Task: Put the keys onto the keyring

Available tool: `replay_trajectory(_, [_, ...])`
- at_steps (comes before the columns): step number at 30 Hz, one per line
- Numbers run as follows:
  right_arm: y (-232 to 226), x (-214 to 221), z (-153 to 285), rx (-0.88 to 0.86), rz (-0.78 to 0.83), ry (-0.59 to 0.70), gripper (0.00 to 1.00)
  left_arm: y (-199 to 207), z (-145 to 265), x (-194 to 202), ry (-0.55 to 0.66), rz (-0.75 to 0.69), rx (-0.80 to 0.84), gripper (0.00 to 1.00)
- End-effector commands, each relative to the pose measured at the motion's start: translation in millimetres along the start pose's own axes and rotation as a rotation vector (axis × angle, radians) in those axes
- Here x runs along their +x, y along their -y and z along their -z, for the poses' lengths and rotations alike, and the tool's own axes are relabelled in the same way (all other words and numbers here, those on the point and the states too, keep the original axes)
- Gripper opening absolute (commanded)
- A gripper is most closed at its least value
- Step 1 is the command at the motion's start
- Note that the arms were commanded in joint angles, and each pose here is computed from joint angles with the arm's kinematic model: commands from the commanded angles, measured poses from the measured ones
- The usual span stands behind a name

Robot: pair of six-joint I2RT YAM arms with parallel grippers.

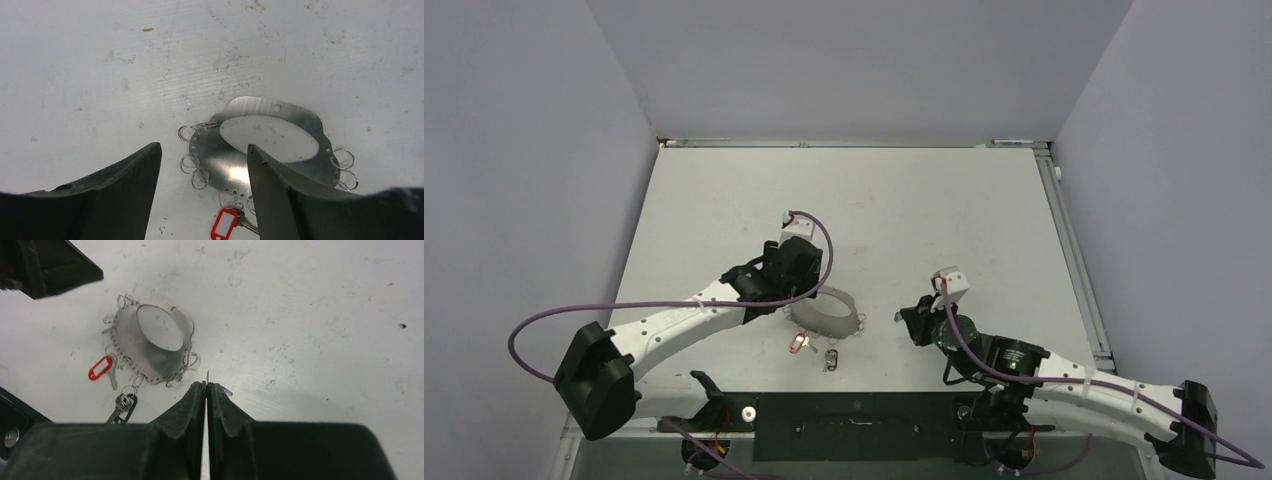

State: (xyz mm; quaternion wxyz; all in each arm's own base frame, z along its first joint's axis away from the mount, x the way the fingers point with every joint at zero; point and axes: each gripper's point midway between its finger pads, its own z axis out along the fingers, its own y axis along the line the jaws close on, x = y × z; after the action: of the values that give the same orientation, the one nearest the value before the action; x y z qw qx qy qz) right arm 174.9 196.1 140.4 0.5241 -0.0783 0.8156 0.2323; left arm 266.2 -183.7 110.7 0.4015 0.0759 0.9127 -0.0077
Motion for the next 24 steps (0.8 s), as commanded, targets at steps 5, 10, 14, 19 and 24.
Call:
replay_trajectory(5, [-39,22,-29,-0.232,-0.144,-0.113,0.05,-4,61,-33,0.062,0.021,0.119,0.63])
replay_trajectory(10, [-16,41,-41,-0.222,-0.195,-0.165,0.05,-6,85,-33,0.069,-0.063,0.197,0.64])
replay_trajectory(14, [7,61,-49,-0.162,-0.204,-0.215,0.05,-10,89,-24,0.071,-0.134,0.222,0.64])
replay_trajectory(19, [42,75,-51,0.016,-0.207,-0.251,0.05,-6,86,-15,0.081,-0.136,0.264,0.64])
replay_trajectory(24, [62,77,-51,0.13,-0.224,-0.262,0.2,-2,86,-12,0.087,-0.134,0.295,0.64])
